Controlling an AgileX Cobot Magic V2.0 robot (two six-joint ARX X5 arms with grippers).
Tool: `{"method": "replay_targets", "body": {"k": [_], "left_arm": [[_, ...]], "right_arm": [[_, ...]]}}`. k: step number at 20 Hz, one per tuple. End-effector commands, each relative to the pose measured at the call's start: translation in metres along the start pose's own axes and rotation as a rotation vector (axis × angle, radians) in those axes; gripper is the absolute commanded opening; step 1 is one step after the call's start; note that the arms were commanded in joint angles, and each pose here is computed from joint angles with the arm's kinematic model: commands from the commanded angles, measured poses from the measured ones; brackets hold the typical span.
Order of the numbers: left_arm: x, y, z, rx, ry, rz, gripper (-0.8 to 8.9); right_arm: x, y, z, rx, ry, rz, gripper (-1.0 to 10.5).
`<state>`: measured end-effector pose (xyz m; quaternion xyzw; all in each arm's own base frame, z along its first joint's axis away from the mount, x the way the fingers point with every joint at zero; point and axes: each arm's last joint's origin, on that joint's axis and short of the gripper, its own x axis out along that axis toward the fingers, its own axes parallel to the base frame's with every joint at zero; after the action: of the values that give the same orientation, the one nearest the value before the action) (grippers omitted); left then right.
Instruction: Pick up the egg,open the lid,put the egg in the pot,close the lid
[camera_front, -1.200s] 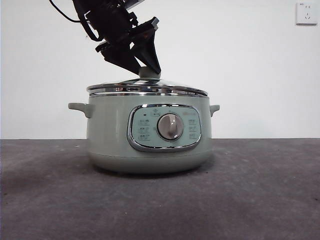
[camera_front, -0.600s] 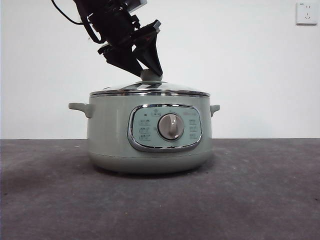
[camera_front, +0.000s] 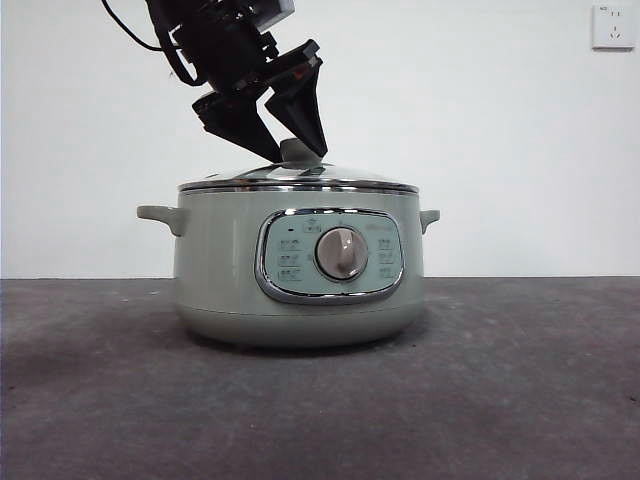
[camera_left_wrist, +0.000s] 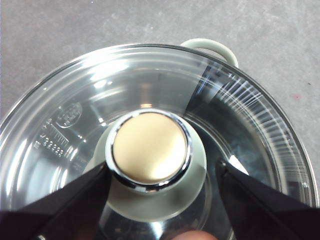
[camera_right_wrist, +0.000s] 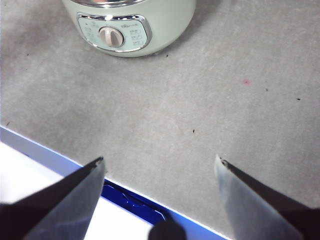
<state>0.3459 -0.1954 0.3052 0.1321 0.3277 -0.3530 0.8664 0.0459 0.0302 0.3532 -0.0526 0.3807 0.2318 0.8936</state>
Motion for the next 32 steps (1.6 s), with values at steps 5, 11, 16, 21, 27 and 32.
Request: {"method": "replay_targets", "body": {"k": [5,11,16,21,27,32], "left_arm": [[-0.043,-0.008,0.003,-0.004,-0.008,-0.004,3.55],[-0.13,-0.028,-0.007,-0.028,0.033,-0.016,3.46],[-0.191,-0.049,-0.027,-0.077,0.065,-0.145,3.46],[-0.214,-0.057,-0.039,-0.09,0.092,-0.186,3.45],[-0.215,-0.058,-0.043,-0.1,0.132,-0.193,1.05],[-0.215,-0.058,-0.043,-0.096,0.132,-0.192,-0.07]], "right_arm": [[0.001,0.0,0.0,0.008,-0.003,-0.003,3.7],[0.001,0.0,0.0,0.008,-0.008,-0.002,3.7],[0.002,0.0,0.001,0.007,-0.008,-0.002,3.7],[0.002,0.0,0.001,0.006,-0.007,-0.001,3.7],[0.002,0.0,0.0,0.007,-0.006,-0.001,3.7],[0.002,0.0,-0.001,0.008,0.009,-0.003,-0.2]]}}
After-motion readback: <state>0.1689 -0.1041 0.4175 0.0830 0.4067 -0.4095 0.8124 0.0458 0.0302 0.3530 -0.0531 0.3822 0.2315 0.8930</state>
